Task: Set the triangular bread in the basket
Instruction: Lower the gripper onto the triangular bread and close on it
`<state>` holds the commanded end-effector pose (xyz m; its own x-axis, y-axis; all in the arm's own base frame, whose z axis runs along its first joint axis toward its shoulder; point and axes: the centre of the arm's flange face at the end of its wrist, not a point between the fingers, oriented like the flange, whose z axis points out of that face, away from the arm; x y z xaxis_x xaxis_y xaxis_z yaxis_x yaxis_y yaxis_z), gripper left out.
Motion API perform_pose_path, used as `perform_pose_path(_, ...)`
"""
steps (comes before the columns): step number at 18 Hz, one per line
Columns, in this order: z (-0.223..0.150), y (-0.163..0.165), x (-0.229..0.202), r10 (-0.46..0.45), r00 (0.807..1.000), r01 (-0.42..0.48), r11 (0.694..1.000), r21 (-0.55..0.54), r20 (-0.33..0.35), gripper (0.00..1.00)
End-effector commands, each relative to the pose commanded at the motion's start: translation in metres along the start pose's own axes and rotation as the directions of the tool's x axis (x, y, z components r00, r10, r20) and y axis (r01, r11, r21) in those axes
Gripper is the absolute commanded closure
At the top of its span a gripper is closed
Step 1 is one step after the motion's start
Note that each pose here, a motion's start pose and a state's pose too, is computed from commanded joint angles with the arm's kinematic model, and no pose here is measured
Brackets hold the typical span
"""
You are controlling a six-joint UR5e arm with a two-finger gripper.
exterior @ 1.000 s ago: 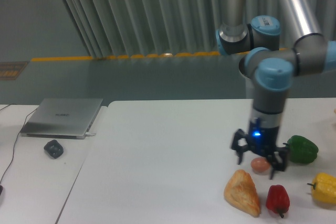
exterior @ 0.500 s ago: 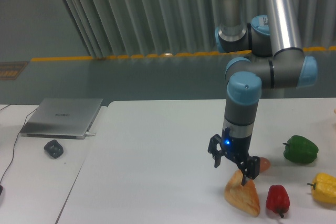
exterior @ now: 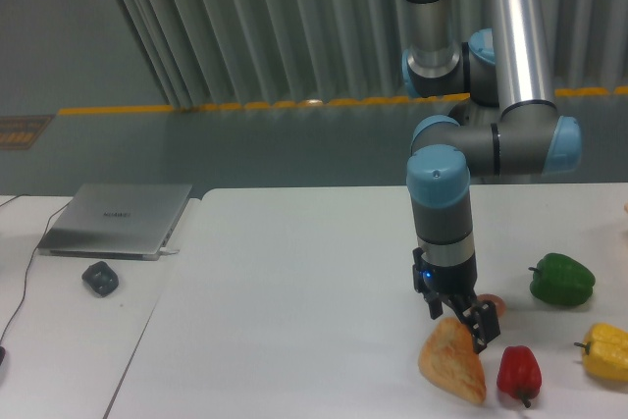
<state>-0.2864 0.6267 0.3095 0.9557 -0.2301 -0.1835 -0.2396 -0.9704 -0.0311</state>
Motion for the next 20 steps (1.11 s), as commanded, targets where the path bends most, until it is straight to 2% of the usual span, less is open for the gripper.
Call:
perform_pose_path(6,0.026,-0.009,0.012,-0.018,0.999,0.017,0.999,-0.027,-0.026,0.00)
perform_pose_path(12,0.036,-0.015,0.014,-0.014,0.999,0.013,0.999,-0.031,-0.039,0.00)
perform_pose_path(16,0.042,-0.018,0.016,-0.044,0.998,0.043,0.998,-0.037,-0.043,0.35)
perform_pose_path(17,0.045,-0.018,0.016,-0.046,0.998,0.044,0.998,-0.041,-0.045,0.40)
perform_pose_path(20,0.042,-0.018,0.015,-0.055,0.998,0.053,0.998,-0.043,-0.039,0.85)
